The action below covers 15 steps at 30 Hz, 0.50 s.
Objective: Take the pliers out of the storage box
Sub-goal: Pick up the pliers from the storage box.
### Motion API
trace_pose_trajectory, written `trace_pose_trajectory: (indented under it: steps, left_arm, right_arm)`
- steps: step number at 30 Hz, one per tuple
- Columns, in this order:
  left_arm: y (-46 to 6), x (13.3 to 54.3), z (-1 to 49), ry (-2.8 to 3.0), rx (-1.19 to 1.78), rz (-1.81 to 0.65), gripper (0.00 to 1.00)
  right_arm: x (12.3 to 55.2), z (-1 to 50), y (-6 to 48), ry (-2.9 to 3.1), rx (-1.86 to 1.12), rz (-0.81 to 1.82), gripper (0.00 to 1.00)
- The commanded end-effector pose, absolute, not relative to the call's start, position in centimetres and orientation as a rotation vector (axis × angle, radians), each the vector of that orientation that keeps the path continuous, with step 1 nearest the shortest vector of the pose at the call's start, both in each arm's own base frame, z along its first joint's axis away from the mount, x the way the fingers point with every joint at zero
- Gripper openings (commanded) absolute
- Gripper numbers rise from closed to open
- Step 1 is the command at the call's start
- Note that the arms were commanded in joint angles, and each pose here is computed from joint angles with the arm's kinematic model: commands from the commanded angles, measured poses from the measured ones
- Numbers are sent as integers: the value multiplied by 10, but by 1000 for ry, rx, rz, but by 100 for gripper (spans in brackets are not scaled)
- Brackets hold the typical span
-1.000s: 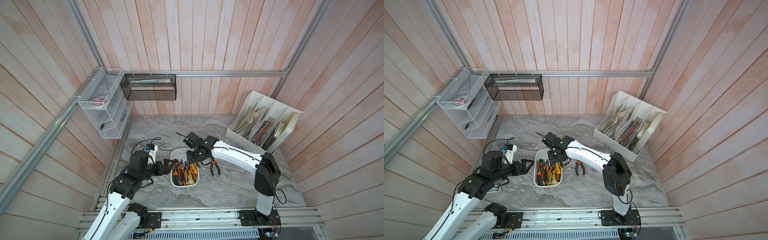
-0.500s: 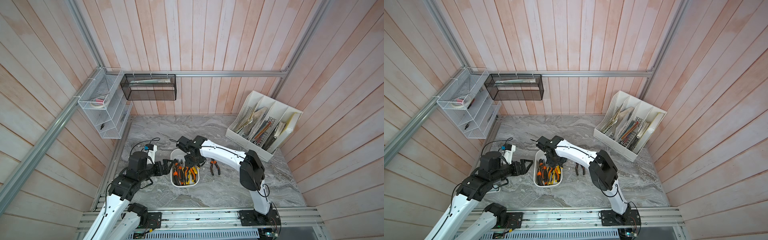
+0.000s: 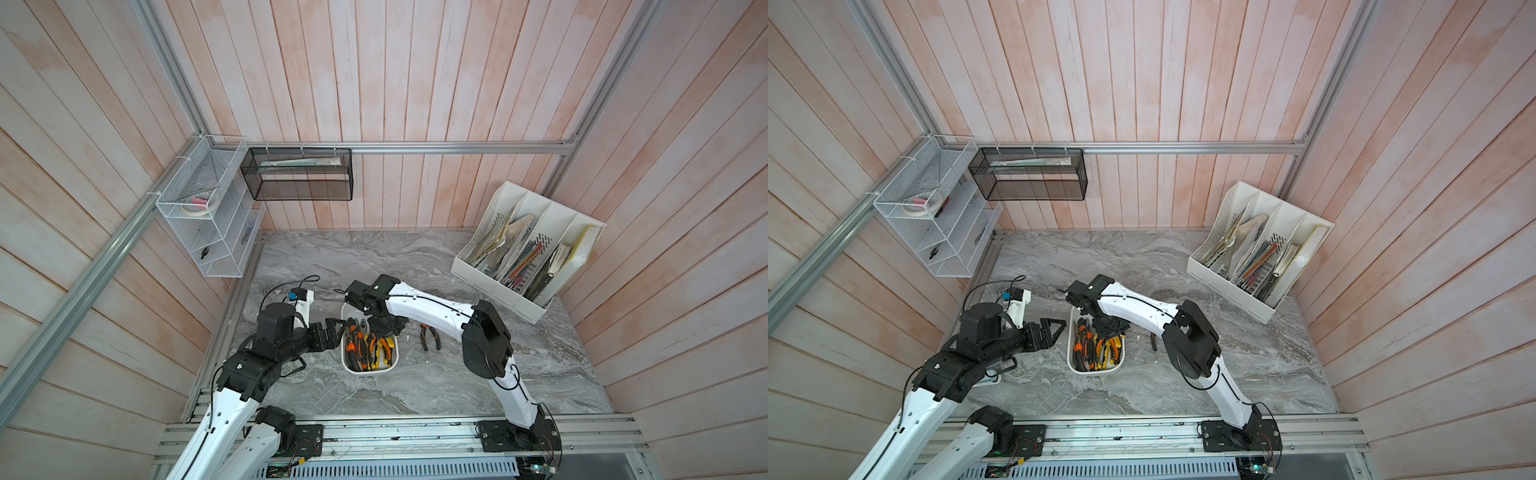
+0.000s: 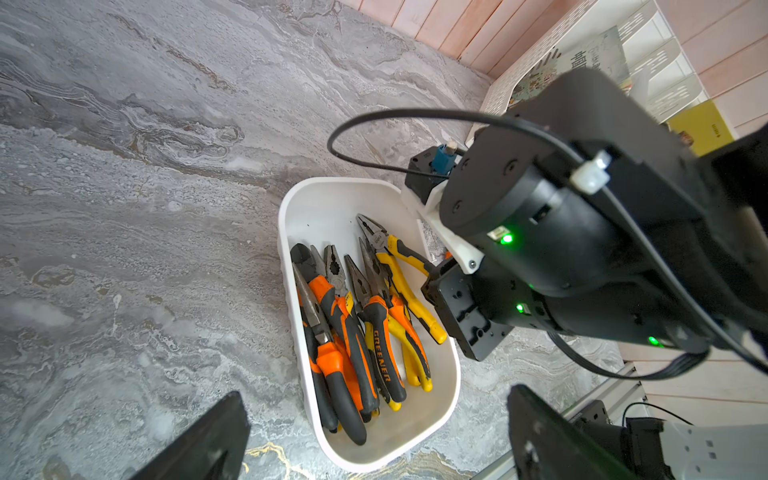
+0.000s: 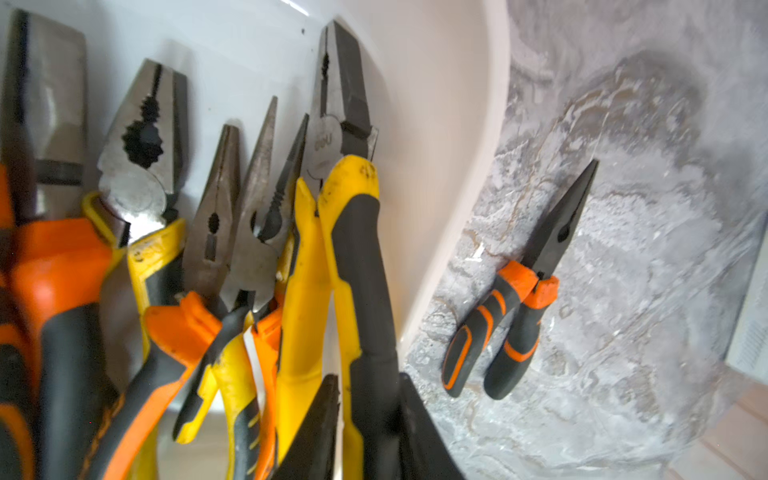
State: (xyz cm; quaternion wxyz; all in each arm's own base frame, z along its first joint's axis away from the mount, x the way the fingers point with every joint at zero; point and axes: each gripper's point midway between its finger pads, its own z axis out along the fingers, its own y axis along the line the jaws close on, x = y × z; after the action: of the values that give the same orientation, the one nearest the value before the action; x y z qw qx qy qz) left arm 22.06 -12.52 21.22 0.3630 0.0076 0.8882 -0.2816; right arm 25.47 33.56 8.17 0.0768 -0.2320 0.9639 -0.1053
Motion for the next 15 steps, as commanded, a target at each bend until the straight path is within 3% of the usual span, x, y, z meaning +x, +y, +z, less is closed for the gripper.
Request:
trace_pose_trajectory:
  steps: [1,7,15]
  left_arm:
    - [-124,222,212,2270,22,-712,100]
    - [-124,222,211,2272,21,-711,100]
    - [-125,222,210,2277,22,-713,100]
  right_arm:
    - [253,89,336,2873,-692,-342,13]
    - [257,109,334,2832,-605,-316,0]
    - [265,140,318,2685,-435,-190,0]
